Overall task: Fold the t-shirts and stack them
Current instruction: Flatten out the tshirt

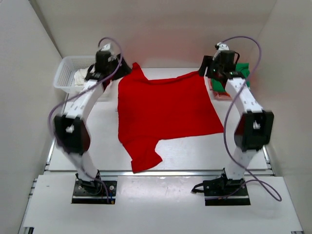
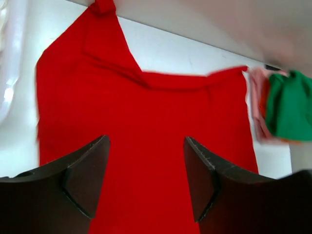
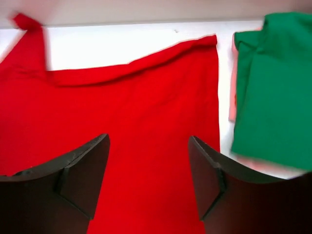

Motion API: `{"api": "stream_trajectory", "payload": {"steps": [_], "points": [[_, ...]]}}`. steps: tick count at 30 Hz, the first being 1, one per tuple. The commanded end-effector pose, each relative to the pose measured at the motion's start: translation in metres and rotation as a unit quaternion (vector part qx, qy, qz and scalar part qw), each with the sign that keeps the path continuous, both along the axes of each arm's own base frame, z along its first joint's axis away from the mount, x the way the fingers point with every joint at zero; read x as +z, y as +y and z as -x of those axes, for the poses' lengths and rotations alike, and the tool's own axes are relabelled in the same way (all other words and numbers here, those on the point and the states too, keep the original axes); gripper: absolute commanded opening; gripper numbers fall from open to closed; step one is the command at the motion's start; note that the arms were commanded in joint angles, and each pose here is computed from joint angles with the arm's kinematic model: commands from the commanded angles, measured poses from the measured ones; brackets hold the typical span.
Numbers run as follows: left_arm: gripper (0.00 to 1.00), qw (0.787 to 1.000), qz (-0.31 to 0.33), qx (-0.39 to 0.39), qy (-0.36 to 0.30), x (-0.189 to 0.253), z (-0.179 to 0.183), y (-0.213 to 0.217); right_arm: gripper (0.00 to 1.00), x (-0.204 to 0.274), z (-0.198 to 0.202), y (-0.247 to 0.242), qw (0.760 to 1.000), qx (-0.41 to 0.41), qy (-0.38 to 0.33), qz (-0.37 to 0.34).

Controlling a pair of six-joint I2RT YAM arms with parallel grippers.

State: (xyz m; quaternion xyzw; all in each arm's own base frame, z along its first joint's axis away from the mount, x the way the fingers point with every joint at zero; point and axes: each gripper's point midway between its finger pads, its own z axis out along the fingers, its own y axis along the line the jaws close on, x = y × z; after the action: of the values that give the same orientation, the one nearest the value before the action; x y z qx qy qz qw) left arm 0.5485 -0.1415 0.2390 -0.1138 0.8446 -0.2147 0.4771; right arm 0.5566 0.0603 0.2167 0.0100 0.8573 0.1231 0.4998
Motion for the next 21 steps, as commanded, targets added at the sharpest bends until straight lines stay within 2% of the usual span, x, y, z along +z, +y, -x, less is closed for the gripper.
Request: {"api": "stream_trajectory", "payload": {"steps": [1,3,4,7,8,10,15,21], "points": [[0.72,1.0,0.021,-0.007,-0.003,0.034,0.097,0.016,0.62,0.032,0.055,-0.021,0.998,-0.042,-0.032,0.025],[0.74,0.998,-0.013,-0.025,0.063,-0.001,0.157,0.017,0.59,0.012,0.101,-0.03,0.998,-0.06,0.0,0.026],[0.75,0.996,-0.02,-0.028,0.081,-0.013,0.173,0.016,0.59,0.005,0.115,-0.035,0.997,-0.069,0.016,0.022],[0.79,0.983,-0.042,-0.076,0.16,-0.072,0.252,-0.001,0.59,-0.015,0.167,-0.048,0.994,-0.094,0.048,0.023],[0.79,0.977,-0.049,-0.083,0.19,-0.092,0.276,-0.003,0.59,-0.035,0.187,-0.057,0.991,-0.108,0.073,0.022],[0.79,0.971,-0.045,-0.08,0.222,-0.118,0.299,-0.001,0.59,-0.041,0.201,-0.068,0.989,-0.122,0.084,0.016],[0.81,0.956,-0.026,-0.113,0.269,-0.155,0.352,-0.017,0.63,-0.091,0.233,-0.081,0.976,-0.143,0.164,0.005],[0.83,0.934,-0.027,-0.164,0.315,-0.17,0.384,-0.037,0.63,-0.12,0.235,-0.078,0.97,-0.14,0.2,-0.002]]}}
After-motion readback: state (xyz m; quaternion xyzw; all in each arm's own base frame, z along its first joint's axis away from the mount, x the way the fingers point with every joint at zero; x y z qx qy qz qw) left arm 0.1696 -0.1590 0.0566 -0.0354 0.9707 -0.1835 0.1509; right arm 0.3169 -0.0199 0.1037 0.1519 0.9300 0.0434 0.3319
